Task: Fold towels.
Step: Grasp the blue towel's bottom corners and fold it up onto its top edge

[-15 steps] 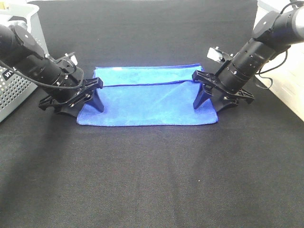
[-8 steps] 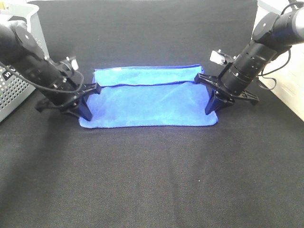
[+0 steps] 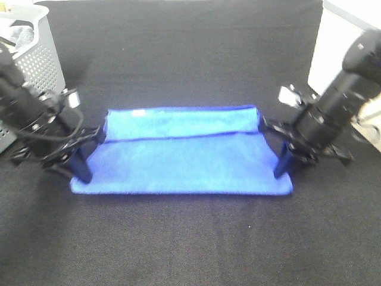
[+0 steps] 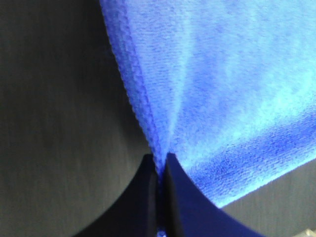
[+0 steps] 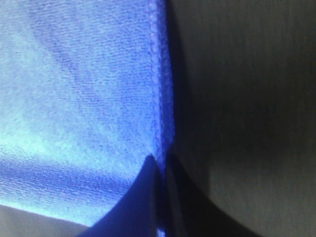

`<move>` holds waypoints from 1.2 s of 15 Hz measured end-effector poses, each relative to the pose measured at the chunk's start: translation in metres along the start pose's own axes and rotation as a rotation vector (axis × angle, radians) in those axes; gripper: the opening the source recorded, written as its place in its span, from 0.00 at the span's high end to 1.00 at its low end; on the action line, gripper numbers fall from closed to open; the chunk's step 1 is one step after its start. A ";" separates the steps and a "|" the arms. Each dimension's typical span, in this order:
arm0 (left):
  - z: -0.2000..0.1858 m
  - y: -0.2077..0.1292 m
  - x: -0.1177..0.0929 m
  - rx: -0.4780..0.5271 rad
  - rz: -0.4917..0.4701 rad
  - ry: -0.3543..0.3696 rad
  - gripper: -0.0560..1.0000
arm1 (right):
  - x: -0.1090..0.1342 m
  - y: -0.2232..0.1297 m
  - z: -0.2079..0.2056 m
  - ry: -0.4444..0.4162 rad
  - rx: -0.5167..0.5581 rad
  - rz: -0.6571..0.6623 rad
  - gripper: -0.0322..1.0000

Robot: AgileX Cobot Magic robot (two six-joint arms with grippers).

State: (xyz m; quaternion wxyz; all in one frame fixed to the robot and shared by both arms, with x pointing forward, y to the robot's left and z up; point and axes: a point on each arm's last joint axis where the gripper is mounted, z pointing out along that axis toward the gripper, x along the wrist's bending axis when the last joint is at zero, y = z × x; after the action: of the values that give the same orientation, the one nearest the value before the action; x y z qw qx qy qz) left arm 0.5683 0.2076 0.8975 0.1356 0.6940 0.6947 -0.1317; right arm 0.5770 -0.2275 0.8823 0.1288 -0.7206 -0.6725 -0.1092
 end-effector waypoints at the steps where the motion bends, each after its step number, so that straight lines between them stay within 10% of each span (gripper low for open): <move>1: -0.002 -0.008 0.001 0.005 -0.002 0.003 0.94 | -0.001 -0.008 -0.001 0.004 0.005 0.002 0.97; 18: -0.021 0.102 -0.020 -0.301 0.060 0.026 0.94 | 0.027 0.107 -0.017 0.030 -0.223 -0.161 0.97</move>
State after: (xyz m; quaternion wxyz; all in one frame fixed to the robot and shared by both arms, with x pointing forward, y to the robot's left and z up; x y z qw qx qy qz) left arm 0.6704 0.1970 0.9253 0.2329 0.6880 0.6871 -0.0129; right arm 0.6859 -0.2147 0.9028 0.0490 -0.6723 -0.7100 -0.2039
